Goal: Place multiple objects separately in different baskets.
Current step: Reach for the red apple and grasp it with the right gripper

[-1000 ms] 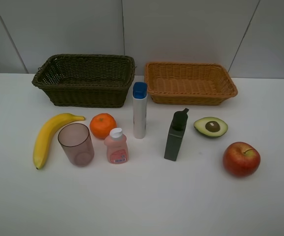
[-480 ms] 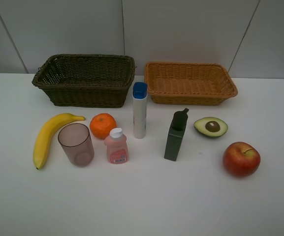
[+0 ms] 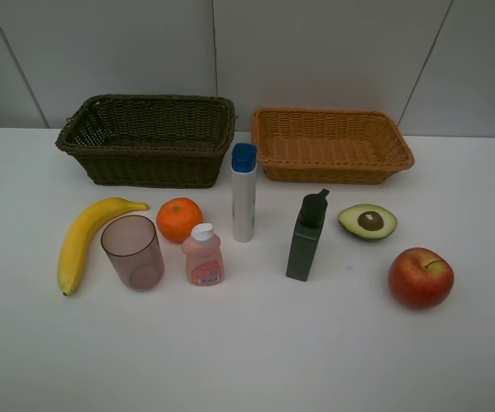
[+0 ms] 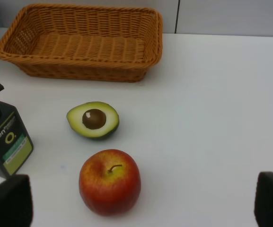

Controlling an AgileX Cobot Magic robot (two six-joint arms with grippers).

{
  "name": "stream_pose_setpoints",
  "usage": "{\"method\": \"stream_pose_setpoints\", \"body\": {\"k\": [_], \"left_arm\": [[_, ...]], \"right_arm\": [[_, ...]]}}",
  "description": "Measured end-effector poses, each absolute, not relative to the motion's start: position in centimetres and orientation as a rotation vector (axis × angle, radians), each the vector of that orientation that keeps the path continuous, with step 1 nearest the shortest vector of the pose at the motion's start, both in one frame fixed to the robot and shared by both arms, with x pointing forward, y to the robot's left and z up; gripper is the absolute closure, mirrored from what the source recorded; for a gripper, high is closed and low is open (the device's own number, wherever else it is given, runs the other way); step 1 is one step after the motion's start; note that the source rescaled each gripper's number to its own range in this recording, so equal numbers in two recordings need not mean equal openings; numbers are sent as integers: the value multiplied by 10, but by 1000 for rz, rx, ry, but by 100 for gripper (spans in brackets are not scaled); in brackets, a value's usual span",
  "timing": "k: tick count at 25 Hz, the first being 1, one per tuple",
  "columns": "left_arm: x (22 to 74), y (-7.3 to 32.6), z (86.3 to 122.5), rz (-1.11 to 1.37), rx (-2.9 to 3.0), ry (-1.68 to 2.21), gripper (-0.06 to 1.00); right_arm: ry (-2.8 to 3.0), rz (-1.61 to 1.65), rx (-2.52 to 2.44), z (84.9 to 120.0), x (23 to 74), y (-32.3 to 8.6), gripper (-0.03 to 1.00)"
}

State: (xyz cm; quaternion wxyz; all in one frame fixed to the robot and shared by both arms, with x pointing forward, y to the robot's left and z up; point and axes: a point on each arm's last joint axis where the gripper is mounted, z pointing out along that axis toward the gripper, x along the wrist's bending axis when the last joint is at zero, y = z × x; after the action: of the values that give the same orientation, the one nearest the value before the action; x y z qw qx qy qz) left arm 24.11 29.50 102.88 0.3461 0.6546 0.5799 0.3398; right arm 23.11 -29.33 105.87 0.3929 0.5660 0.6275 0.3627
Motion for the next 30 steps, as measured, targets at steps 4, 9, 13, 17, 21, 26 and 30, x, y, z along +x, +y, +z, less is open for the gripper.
{"method": "stream_pose_setpoints", "body": {"k": [4,9,13,17,21,26,30], "left_arm": [[241,295,1029,882,1699,1505,-6],[241,295,1029,882,1699,1505,-6],[241,295,1029,882,1699,1505,-6],[241,295,1029,882,1699,1505,-6],[241,295,1029,882,1699,1505,-6],[241,295,1029,882,1699,1505,-6],[241,295,1029,882,1699,1505,-6]], "right_arm": [[1629,899,1474,1061,242,-293,-3],[1706,869,1555,1068,267,-293,-3],[1775,819,1630,1073,291,-293,-3],[1859,754,1692,1070,317,-294,-3],[1924,689,1763,1060,341,-295,-3],[1979,627,1833,1046,369,-296,-3],[2032,570,1861,1034,386,-297,-3]]}}
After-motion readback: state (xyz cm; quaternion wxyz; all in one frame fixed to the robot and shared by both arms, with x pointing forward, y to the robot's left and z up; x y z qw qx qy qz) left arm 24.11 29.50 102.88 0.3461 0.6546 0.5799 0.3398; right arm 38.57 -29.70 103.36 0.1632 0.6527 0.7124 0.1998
